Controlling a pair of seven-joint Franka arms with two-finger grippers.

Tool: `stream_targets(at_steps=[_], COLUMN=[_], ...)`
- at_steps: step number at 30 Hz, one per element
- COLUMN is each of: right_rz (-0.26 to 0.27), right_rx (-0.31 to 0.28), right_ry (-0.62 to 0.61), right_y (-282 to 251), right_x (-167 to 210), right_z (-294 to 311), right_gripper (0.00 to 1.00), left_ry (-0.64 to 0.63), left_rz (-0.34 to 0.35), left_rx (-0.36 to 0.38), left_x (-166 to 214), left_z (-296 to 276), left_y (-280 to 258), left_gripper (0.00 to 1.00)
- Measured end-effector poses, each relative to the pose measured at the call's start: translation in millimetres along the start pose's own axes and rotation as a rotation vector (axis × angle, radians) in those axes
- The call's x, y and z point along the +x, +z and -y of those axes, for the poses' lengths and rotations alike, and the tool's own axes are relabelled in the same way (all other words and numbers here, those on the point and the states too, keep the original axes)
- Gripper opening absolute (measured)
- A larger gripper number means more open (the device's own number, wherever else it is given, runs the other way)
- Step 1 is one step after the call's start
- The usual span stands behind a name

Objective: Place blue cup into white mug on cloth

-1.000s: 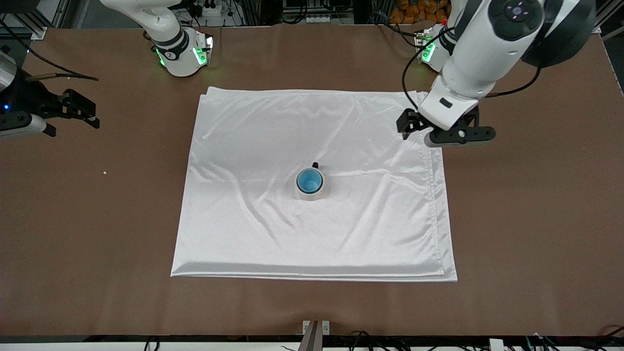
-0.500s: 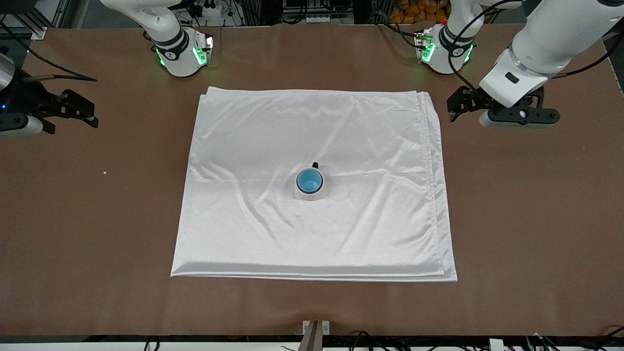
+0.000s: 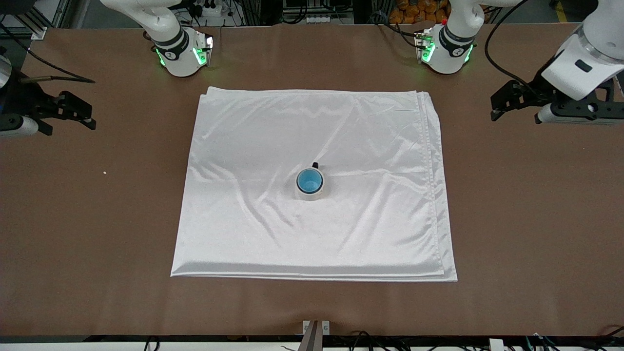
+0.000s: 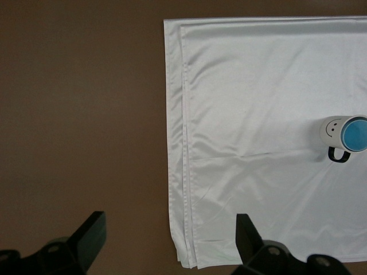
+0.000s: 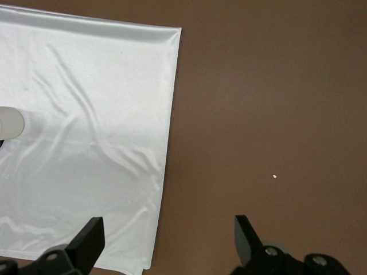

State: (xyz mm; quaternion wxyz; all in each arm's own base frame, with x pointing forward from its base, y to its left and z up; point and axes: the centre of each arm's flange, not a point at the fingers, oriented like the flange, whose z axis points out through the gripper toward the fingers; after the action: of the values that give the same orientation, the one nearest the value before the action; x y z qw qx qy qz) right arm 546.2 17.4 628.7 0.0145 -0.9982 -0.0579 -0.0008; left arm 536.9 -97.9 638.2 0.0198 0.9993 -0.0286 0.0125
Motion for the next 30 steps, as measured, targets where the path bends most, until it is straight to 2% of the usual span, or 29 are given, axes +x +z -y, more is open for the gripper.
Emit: stream_targets(at_steps=[16, 30], right_rz=[-0.001, -0.005], right_rx=[0.0, 0.0], right_ry=[0.001, 0.0], right_y=[-0.1, -0.5], right_x=[0.1, 0.7], right_z=[-0.3, 0.8], right_gripper=[1.0, 1.0], left_ry=[-0.016, 0.024], left_rz=[0.006, 0.014], left_rx=[0.004, 0.003], left_x=[15.8, 13.9], left_z=[39.0, 21.0], left_y=[-0.8, -0.2], left_gripper=[1.0, 1.0])
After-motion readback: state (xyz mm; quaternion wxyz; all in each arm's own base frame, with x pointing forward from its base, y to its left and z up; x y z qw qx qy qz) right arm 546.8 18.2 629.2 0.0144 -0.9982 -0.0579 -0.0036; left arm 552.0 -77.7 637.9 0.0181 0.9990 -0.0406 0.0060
